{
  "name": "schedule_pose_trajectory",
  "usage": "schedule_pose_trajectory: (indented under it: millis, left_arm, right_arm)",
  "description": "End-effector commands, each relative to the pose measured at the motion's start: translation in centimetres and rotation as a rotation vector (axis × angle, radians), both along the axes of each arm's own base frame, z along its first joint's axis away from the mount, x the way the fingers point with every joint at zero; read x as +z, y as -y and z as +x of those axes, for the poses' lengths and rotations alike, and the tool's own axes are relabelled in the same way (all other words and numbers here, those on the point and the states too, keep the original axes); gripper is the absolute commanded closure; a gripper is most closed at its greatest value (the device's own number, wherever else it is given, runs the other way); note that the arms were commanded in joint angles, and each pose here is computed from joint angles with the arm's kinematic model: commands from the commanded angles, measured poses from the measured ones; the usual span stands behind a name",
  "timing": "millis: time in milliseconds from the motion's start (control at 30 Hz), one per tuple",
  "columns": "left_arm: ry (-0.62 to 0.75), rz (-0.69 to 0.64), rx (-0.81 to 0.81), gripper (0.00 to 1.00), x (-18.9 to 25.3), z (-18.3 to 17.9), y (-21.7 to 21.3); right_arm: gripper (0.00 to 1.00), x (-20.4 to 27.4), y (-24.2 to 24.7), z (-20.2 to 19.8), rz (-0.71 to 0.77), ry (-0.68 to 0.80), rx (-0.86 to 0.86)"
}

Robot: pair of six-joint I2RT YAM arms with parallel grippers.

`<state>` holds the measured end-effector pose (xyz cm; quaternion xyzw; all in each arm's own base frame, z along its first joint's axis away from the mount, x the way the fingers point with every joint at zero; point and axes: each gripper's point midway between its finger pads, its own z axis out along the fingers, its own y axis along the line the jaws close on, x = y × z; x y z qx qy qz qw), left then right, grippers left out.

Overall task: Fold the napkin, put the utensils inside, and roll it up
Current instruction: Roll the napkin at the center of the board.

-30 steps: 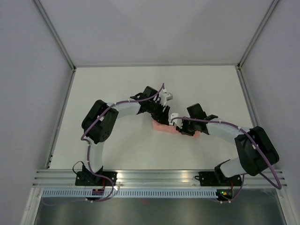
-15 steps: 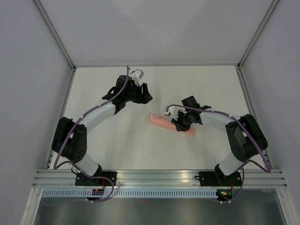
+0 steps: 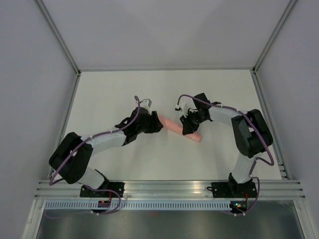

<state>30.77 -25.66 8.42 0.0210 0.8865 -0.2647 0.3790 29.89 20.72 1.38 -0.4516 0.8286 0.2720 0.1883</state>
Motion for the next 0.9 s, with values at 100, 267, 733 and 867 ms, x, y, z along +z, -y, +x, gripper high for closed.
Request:
schedule_pose_trajectory:
  millis: [100,267,733,867]
  left_arm:
    - [0.041,-0.169,0.115,0.44,0.4,1.7,4.0]
    - [0.022,-0.180,0.112,0.45,-0.5,2.4,6.1]
    - [-0.004,-0.098,0.162,0.44,-2.6,4.1,6.8]
    - [-0.033,-0.048,0.157,0.44,-3.8,4.2,6.8]
  right_arm:
    - [0.94,-4.6,2.4,-4.4,-0.143,-0.220,-0.046]
    - [0.94,-4.7,2.3,-4.7,-0.130,-0.248,-0.055]
    - [0.90,-4.1,1.7,-4.9,-0.088,-0.279,-0.033]
    - [0.83,-3.5,1.7,-4.5,-0.082,-0.257,-0.035]
